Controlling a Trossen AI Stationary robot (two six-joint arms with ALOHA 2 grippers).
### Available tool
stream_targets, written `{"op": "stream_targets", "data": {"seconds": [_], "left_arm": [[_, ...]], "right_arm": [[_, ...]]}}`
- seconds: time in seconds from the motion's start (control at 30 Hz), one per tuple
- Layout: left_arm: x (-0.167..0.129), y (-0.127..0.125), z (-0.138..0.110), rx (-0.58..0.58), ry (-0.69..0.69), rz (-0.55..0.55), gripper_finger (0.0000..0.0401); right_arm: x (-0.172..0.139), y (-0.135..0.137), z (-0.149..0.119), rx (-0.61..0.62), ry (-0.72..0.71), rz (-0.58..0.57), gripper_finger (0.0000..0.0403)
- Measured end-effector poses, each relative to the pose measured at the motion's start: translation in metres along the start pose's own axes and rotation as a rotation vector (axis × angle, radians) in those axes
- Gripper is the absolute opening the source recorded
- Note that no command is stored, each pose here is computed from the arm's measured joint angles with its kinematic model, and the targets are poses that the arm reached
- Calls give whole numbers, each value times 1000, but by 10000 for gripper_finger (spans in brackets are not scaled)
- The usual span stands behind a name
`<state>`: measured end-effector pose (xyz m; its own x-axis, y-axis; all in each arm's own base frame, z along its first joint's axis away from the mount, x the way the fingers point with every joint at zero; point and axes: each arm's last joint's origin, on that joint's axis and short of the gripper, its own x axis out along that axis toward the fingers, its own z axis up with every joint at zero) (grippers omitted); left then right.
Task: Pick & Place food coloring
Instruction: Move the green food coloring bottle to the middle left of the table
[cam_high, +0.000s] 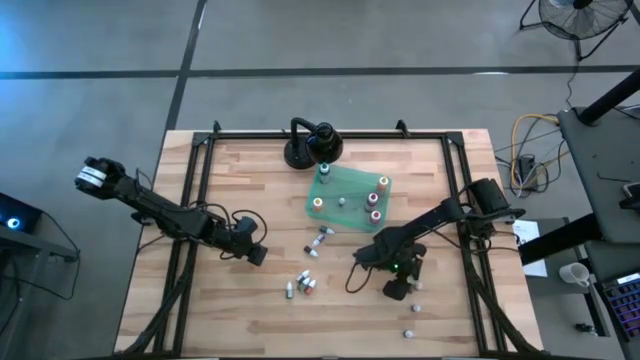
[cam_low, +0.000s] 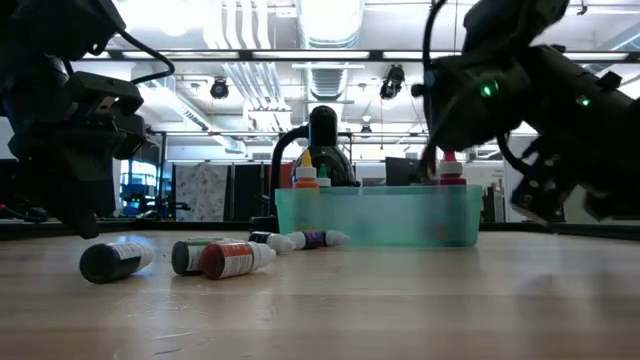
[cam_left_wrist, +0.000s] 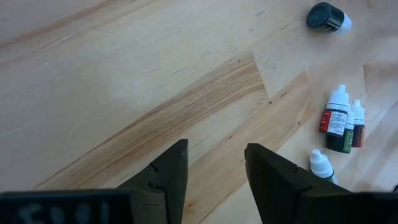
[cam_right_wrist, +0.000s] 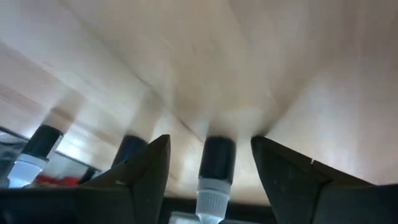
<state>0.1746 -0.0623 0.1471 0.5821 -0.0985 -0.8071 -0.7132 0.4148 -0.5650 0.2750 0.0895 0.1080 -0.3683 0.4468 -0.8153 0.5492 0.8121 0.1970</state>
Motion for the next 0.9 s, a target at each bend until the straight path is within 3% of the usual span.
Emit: {"op": "stream_targets", "data": {"seconds": [0.17,0.4,0.57,0.9], "left_arm": [[0,0,0,0,0,0,133],[0,0,0,0,0,0,133],[0,0,0,0,0,0,133],[0,0,0,0,0,0,133]], "right_arm": [[-15,19,1,-214,-202,-153,226],[-47,70,1,-668,-690,-440,227],[-71,91,5,-796,-868,-621,228],[-100,108,15,-999,-1036,-653,226]]}}
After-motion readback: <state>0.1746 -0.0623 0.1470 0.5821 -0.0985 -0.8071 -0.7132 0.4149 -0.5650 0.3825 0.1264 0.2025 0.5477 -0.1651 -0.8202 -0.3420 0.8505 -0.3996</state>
